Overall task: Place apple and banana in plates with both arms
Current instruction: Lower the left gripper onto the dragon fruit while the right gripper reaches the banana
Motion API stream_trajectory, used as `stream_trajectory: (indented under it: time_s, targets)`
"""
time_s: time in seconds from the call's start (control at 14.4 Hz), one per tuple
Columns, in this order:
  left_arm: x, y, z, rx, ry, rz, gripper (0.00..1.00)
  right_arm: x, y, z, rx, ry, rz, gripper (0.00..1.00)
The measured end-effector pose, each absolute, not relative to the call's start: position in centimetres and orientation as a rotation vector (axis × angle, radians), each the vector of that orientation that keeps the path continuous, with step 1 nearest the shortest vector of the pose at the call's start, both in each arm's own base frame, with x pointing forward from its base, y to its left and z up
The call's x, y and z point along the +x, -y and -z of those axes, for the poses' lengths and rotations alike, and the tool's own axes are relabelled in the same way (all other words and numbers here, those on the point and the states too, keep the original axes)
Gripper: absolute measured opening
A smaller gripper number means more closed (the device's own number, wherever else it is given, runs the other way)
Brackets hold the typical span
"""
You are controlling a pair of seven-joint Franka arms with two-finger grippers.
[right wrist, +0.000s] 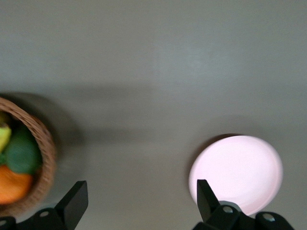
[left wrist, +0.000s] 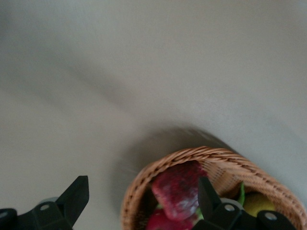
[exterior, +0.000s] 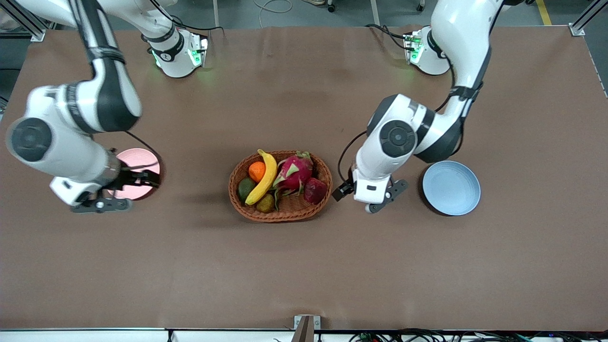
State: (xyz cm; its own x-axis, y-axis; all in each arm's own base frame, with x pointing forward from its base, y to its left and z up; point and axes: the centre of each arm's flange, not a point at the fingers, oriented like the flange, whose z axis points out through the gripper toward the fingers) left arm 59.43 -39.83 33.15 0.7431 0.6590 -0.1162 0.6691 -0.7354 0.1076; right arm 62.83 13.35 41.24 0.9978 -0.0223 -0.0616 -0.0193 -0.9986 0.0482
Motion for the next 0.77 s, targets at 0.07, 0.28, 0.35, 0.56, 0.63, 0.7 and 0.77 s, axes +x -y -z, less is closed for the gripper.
stream_trajectory:
  time_s: [0.07, 0.28, 0.35, 0.56, 0.63, 0.7, 0.77]
  targets:
    - [59.1, 40.9, -32.1, 2.759, -1.138, 0.112, 1.0, 62.5, -16.6, -40.4, 3.087, 0.107, 0.082, 1.0]
    - [57.8, 43.8, -29.0, 2.656, -1.314, 0.116, 1.0, 61.2, -24.2, -38.5, 3.071, 0.204, 0.072, 1.0]
    - [57.5, 44.6, -28.1, 2.618, -1.362, 0.111, 1.0, 61.1, -25.7, -38.0, 3.067, 0.217, 0.072, 1.0]
    - [57.0, 45.9, -25.7, 2.552, -1.435, 0.103, 1.0, 61.5, -28.3, -35.7, 3.089, 0.352, 0.112, 1.0]
    - [56.9, 46.1, -25.2, 2.545, -1.443, 0.103, 1.0, 61.7, -29.0, -34.6, 3.106, 0.422, 0.13, 1.0]
    - [56.8, 46.2, -24.8, 2.539, -1.452, 0.103, 1.0, 61.9, -29.4, -33.6, 3.115, 0.49, 0.144, 1.0]
    - [56.9, 46.3, -24.5, 2.533, -1.457, 0.102, 1.0, 62.1, -29.7, -32.5, 3.114, 0.545, 0.152, 1.0]
